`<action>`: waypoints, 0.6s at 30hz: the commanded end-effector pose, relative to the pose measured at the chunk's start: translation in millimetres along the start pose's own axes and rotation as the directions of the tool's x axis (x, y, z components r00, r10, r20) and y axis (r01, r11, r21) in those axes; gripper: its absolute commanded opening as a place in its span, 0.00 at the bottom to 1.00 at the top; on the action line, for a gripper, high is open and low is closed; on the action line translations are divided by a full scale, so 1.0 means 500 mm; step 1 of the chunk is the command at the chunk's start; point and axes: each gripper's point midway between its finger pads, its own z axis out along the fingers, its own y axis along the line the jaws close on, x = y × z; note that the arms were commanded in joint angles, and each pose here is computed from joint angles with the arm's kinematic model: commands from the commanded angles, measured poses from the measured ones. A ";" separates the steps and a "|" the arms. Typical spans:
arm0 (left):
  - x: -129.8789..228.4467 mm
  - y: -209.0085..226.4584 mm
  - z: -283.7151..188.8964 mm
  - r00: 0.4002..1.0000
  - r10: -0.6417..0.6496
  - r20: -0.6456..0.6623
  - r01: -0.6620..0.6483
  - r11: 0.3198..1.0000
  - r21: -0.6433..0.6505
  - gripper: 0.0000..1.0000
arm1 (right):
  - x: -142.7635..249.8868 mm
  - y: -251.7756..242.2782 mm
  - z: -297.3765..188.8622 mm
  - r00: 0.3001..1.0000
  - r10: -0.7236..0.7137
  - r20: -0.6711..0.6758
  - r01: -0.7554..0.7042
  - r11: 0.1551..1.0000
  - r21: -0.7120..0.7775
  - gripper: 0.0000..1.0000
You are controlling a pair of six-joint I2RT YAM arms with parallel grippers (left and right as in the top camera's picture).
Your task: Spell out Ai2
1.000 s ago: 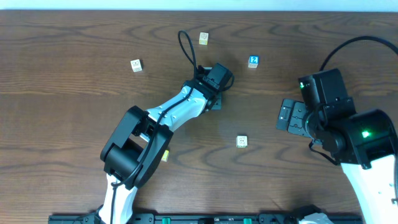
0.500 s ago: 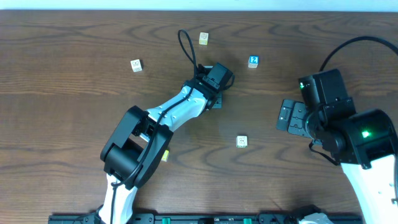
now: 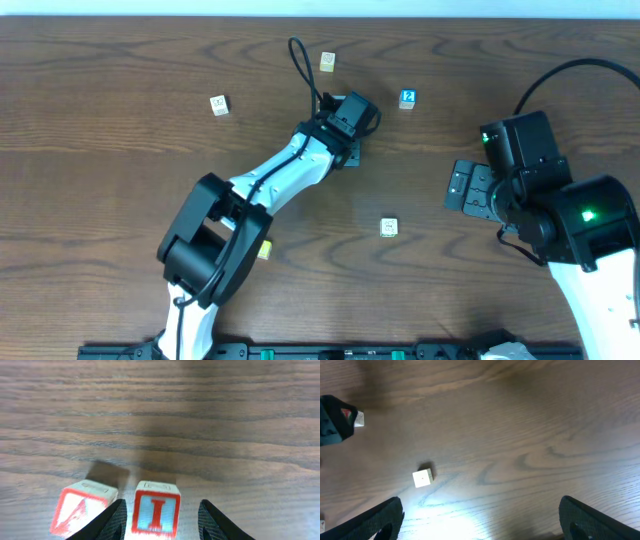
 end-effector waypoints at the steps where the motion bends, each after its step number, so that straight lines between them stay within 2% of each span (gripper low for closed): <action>1: -0.056 0.005 -0.075 0.995 0.037 0.091 -0.037 0.999 -0.005 0.49 | -0.005 -0.010 -0.009 1.000 0.021 0.019 -0.021 1.000 0.009 0.99; 4: -0.058 0.036 -0.097 0.992 0.081 0.095 -0.073 0.994 -0.083 0.49 | -0.004 -0.010 -0.009 1.000 0.020 0.016 -0.020 1.000 0.010 0.99; 7: -0.033 0.046 -0.094 0.978 0.204 0.031 -0.200 0.975 -0.101 0.51 | -0.002 -0.011 -0.009 1.000 0.019 0.013 -0.020 1.000 0.012 0.99; 8: -0.021 0.052 -0.090 0.968 0.251 -0.002 -0.250 0.962 -0.107 0.55 | -0.001 -0.012 -0.009 1.000 0.019 0.011 -0.019 1.000 0.013 0.99; 9: -0.010 0.058 -0.089 0.957 0.290 -0.031 -0.291 0.950 -0.113 0.64 | -0.001 -0.012 -0.009 1.000 0.018 0.010 -0.019 1.000 0.014 0.99; 10: -0.004 0.062 -0.088 0.951 0.306 -0.045 -0.309 0.944 -0.116 0.68 | -0.001 -0.012 -0.009 1.000 0.018 0.010 -0.018 1.000 0.014 0.99; 13: -0.003 0.083 -0.086 0.951 0.302 -0.069 -0.308 0.943 -0.127 0.73 | 0.002 -0.013 -0.009 1.000 0.017 0.005 -0.017 1.000 0.017 0.99; 18: -0.007 0.119 -0.076 0.962 0.259 -0.088 -0.268 0.955 -0.123 0.75 | 0.003 -0.014 -0.009 1.000 0.016 0.002 -0.016 1.000 0.019 0.99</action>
